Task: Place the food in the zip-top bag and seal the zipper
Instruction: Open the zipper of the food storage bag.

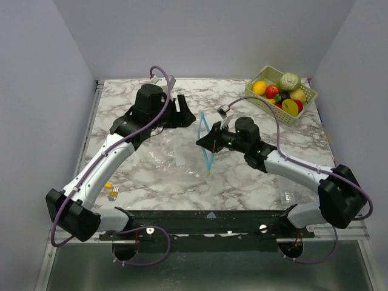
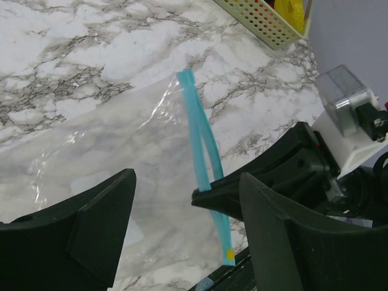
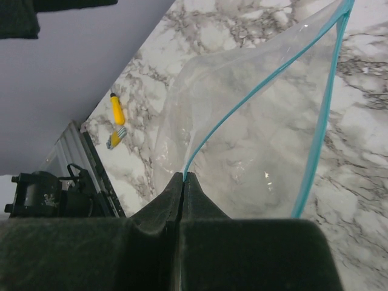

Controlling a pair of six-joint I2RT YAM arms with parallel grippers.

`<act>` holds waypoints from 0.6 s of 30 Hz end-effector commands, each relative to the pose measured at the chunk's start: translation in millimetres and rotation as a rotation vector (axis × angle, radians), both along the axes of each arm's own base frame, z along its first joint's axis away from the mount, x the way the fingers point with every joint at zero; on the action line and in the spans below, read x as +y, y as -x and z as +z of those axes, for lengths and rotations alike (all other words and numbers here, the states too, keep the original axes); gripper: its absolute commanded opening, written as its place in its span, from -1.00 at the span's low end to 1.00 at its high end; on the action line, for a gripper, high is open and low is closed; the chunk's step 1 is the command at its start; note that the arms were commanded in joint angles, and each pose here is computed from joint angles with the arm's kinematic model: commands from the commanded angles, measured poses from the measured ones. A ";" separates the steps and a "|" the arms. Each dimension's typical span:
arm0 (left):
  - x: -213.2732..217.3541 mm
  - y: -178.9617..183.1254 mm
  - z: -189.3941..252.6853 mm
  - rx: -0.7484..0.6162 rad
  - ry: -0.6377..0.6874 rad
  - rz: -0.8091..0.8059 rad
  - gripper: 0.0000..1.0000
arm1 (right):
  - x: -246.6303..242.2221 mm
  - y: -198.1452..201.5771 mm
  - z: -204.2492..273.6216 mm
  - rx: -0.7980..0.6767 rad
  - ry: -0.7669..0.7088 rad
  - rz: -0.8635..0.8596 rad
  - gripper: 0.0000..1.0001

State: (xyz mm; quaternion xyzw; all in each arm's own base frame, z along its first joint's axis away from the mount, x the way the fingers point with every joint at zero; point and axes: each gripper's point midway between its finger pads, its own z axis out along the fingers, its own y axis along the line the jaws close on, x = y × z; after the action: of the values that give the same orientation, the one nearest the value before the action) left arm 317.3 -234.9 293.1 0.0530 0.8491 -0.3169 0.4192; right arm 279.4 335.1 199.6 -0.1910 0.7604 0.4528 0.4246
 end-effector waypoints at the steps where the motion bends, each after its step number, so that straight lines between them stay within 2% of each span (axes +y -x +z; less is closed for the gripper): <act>1: 11.1 -7.5 -7.6 -0.082 -0.140 0.044 0.13 | 20.2 -0.9 25.3 -0.089 -0.051 0.023 -0.99; 4: 18.1 -11.4 -19.7 -0.101 -0.207 0.080 0.12 | 22.8 -0.7 24.7 -0.102 -0.050 0.000 -0.99; 8: 11.7 -9.0 -28.8 -0.077 -0.208 0.050 0.08 | 25.2 2.3 23.6 -0.110 -0.071 -0.024 -0.99; 12: 8.7 -8.2 -37.7 -0.055 -0.239 0.042 0.05 | 25.5 -2.3 14.2 -0.130 -0.023 -0.089 -0.99; 18: -7.8 -2.4 -52.9 -0.026 -0.261 -0.006 0.19 | 32.5 -6.7 14.8 -0.145 -0.007 -0.131 -0.99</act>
State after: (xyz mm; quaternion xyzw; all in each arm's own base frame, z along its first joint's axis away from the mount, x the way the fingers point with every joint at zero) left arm 322.3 -236.4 253.0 0.0978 0.8702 -0.2207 0.4295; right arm 272.8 364.6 211.5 -0.1868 0.7388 0.4373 0.4776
